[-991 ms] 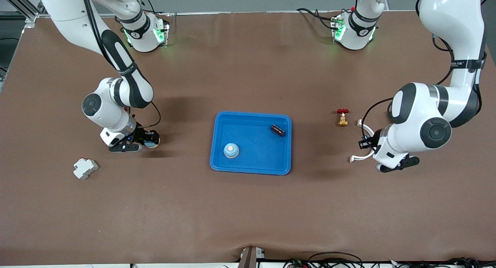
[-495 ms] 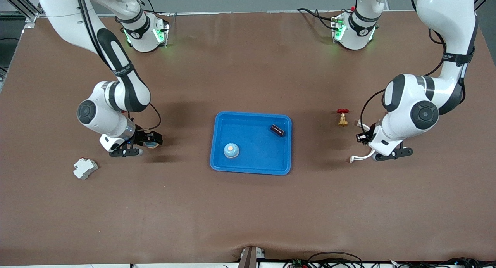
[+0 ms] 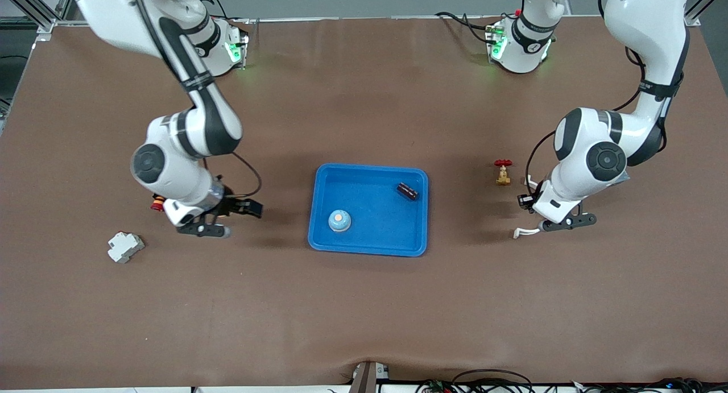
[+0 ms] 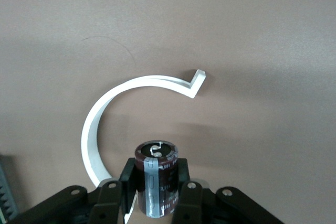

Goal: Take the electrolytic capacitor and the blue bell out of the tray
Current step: 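Set the bell on the table with the right gripper and open it, then move the right gripper to the second bell while the left releases the capacitor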

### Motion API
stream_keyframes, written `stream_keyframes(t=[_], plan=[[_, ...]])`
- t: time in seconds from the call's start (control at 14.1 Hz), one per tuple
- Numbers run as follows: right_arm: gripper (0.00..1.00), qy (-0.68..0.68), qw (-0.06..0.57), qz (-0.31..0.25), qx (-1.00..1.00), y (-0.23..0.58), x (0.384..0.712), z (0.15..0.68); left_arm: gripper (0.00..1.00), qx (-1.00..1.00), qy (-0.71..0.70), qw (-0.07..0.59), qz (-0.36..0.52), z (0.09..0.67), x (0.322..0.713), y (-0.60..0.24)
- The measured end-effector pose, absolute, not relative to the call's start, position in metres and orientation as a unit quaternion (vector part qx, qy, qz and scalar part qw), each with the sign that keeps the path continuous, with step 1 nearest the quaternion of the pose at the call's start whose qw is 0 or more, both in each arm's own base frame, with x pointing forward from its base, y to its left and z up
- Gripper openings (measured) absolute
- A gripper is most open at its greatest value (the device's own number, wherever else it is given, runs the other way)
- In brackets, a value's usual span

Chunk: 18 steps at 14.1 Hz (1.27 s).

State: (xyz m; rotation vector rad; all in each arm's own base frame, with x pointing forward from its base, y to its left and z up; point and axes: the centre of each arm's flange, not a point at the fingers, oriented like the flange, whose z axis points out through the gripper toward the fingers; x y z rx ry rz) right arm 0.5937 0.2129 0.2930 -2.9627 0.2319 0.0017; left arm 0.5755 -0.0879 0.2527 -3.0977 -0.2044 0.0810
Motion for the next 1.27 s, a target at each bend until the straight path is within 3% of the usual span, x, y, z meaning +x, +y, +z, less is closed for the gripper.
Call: stream_keyframes(t=[0.28, 0.57, 1.27], plan=[[1.0, 0.129, 0.065, -0.009, -0.99, 0.295, 0.594, 0.321, 0.34, -0.997, -0.065, 0.017, 0.035, 0.233, 0.573, -0.088], [1.0, 0.168, 0.049, -0.009, -0.984, 0.347, 0.599, 0.307, 0.34, -0.997, -0.058, 0.022, 0.04, 0.209, 0.572, -0.087], [1.0, 0.193, 0.028, -0.017, -0.981, 0.383, 0.613, 0.261, 0.34, -0.997, -0.054, 0.025, 0.039, 0.194, 0.573, -0.083]])
